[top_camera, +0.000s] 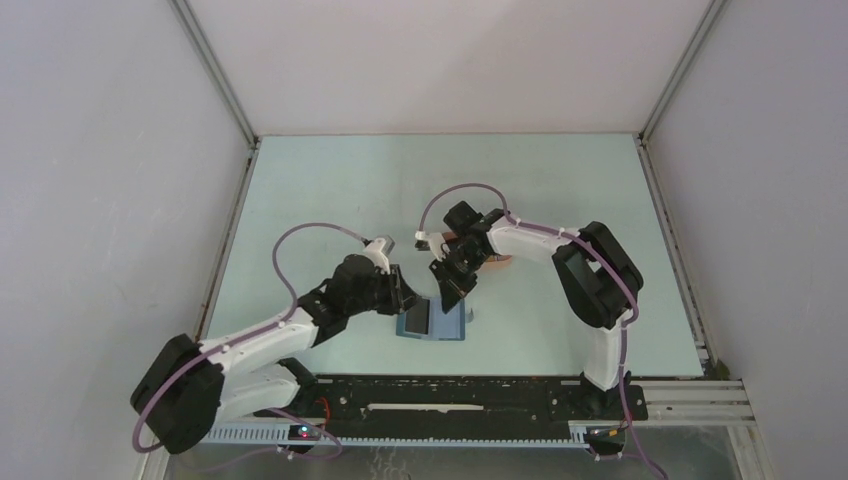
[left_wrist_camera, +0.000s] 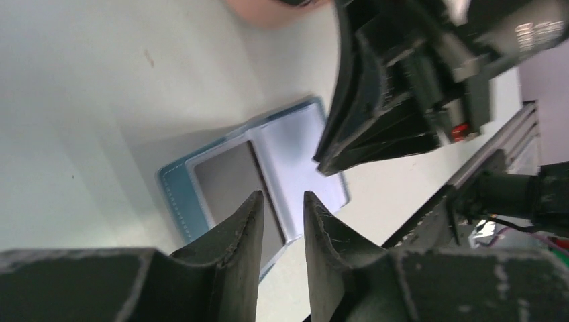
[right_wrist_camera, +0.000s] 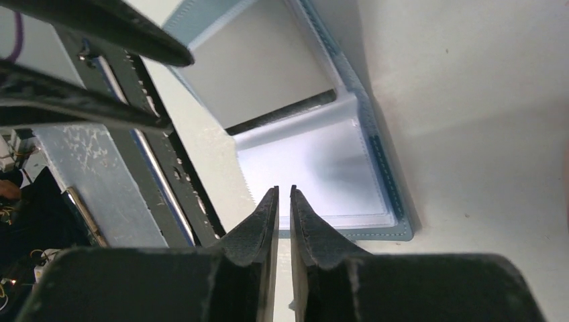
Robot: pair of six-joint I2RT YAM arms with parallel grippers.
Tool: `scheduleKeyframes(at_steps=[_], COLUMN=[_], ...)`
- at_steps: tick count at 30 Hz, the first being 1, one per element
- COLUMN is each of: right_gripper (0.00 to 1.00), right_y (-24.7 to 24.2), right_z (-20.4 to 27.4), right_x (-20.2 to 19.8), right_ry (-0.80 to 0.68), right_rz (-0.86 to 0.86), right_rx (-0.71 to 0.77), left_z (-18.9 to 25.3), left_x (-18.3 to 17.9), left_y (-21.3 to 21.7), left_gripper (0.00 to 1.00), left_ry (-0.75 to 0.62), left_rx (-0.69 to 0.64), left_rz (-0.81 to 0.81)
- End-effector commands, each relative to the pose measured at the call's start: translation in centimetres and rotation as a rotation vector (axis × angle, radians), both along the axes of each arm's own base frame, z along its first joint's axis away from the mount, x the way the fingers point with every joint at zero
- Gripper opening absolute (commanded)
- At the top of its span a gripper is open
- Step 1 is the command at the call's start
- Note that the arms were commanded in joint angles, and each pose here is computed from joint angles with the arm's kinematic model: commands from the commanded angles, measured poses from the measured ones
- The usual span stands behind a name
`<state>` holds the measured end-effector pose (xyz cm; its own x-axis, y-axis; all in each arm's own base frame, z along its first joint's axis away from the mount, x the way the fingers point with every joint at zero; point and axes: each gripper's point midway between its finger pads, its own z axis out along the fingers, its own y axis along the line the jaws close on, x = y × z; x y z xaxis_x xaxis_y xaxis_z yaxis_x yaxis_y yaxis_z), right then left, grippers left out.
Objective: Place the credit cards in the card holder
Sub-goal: Open the card holder at the center of the board.
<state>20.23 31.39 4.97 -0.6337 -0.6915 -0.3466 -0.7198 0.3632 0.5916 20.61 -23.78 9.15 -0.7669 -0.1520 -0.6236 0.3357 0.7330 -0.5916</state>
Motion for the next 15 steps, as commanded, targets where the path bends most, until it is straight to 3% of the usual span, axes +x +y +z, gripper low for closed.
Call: scheduleKeyframes(at_steps=[1, 10, 15], right_gripper=[0.18, 0.19, 0.23], right_y=[-0.3, -1.0, -0.2], right_z=[-0.8, -1.9, 2.2], right_x=[0.6, 1.2, 0.8], right_ry=[-0.05, -0.07, -0.089], right_rz=[0.015, 0.011, 0.075], right_rx=[-0.057, -0.115, 0.023], left_z=[-3.8, -8.7, -7.6], left_x=[-0.8, -1.4, -1.0], left_y=[0.4, 2.5, 1.3], left_gripper=[0.32, 0.33, 0.33], left_ry=[0.104, 0.213, 0.192], left_rx=[0.051, 0.193, 0.146], left_rz=[0.001, 0.064, 0.031])
